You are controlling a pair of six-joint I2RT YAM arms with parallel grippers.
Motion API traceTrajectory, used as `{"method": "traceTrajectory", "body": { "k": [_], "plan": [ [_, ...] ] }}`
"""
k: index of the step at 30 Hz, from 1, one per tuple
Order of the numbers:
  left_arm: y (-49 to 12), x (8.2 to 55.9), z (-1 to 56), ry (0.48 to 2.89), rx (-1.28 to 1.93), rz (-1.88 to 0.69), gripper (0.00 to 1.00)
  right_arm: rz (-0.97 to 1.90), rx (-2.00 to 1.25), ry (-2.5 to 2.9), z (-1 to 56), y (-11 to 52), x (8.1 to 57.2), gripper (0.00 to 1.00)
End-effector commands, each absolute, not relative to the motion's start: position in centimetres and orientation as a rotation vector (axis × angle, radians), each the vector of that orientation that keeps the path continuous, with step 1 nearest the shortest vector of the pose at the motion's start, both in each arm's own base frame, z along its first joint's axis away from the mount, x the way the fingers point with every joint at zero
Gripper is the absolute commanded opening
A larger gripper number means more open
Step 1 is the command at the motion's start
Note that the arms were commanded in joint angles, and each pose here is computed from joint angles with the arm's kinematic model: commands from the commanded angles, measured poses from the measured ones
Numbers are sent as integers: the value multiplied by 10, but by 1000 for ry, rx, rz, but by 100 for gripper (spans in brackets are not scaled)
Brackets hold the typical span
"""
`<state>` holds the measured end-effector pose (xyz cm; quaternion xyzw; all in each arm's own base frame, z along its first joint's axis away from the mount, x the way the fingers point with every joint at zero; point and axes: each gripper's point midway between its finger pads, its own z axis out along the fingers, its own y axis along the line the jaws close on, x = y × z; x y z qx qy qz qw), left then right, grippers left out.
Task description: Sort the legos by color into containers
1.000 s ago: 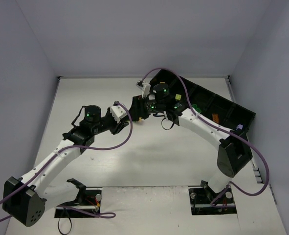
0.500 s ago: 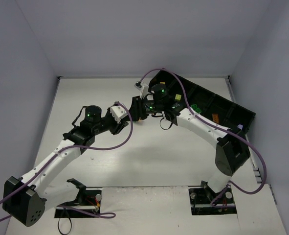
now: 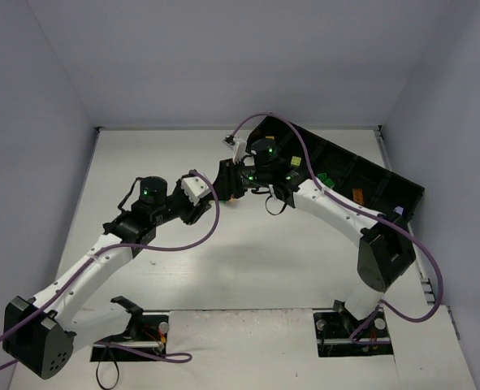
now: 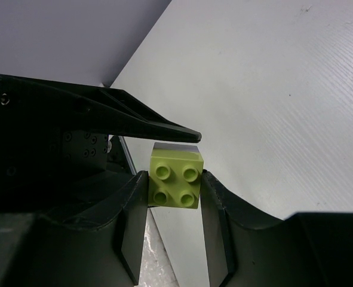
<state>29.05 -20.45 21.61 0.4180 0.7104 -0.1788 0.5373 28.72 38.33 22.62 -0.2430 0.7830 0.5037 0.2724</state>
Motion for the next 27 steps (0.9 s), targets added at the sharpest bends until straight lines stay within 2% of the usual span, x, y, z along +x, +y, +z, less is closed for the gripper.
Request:
{"method": "traceTrajectory", "body": {
  "k": [1, 8, 13, 18, 23, 27],
  "plan": [
    [-206, 295, 234, 1617, 995, -400, 39, 1383, -705, 1950, 271, 389, 289, 0],
    [-207, 294, 232, 1618, 998, -405, 38, 1381, -701, 1951, 271, 387, 287, 0],
    [-205, 293, 230, 1627, 989, -407, 32, 1381, -690, 1951, 272, 384, 289, 0],
    [-205, 293, 230, 1630, 981, -404, 32, 1389, -674, 1952, 275, 383, 290, 0],
    [-203, 294, 229, 1631, 970, -394, 39, 1397, -662, 1952, 278, 382, 290, 0],
    [-202, 294, 228, 1637, 964, -388, 41, 1400, -657, 1955, 277, 381, 290, 0]
  ]
}}
